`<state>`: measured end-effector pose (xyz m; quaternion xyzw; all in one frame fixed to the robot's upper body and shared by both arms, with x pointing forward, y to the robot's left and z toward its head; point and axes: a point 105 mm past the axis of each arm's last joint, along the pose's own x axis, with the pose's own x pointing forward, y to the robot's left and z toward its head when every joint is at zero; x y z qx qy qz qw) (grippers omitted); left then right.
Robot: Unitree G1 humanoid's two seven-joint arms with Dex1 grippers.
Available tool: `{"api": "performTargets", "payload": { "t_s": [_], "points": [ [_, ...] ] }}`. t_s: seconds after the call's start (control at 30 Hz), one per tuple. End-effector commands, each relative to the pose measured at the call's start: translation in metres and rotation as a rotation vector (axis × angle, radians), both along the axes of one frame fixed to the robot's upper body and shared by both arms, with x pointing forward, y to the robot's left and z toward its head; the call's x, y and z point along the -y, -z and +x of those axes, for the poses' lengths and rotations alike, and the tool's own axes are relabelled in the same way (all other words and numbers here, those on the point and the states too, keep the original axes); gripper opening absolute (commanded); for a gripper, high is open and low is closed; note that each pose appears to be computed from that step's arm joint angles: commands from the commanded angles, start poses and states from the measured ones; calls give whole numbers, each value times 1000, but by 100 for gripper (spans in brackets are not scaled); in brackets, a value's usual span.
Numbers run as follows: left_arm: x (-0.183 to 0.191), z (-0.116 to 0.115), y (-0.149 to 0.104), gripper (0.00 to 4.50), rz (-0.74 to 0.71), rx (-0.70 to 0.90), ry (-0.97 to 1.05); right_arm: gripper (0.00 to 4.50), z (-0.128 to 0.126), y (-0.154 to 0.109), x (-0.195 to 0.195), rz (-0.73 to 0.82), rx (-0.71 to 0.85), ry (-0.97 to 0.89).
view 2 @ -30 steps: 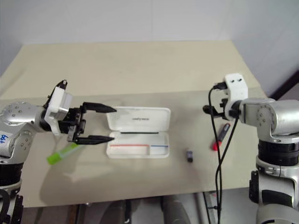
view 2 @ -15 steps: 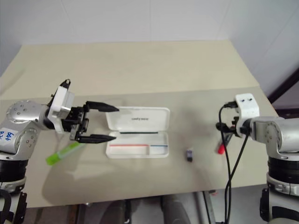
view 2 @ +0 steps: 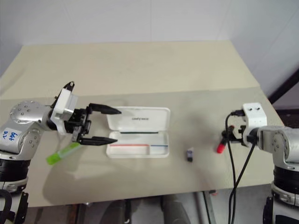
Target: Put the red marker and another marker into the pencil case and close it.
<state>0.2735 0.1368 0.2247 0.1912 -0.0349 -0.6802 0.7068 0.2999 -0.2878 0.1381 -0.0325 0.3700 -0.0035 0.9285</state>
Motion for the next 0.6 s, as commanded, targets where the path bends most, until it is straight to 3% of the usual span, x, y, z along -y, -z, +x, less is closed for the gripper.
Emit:
{"api": "performTargets", "payload": {
  "t_s": [0.03,0.1,0.2,0.5,0.6],
  "points": [
    [0,-1,-10,448,5,50,5,450,-3,-3,2,15,33,19],
    [-1,-1,-11,448,7,52,3,450,-4,1,-4,37,32,3],
    [-2,-1,-10,450,9,53,-1,387,-6,7,-14,64,28,-26],
    [-3,0,-10,450,11,56,-9,75,-4,7,-19,77,28,-33],
    [-3,0,-11,450,11,58,-9,59,-2,4,-15,70,23,-23]
  ]
}}
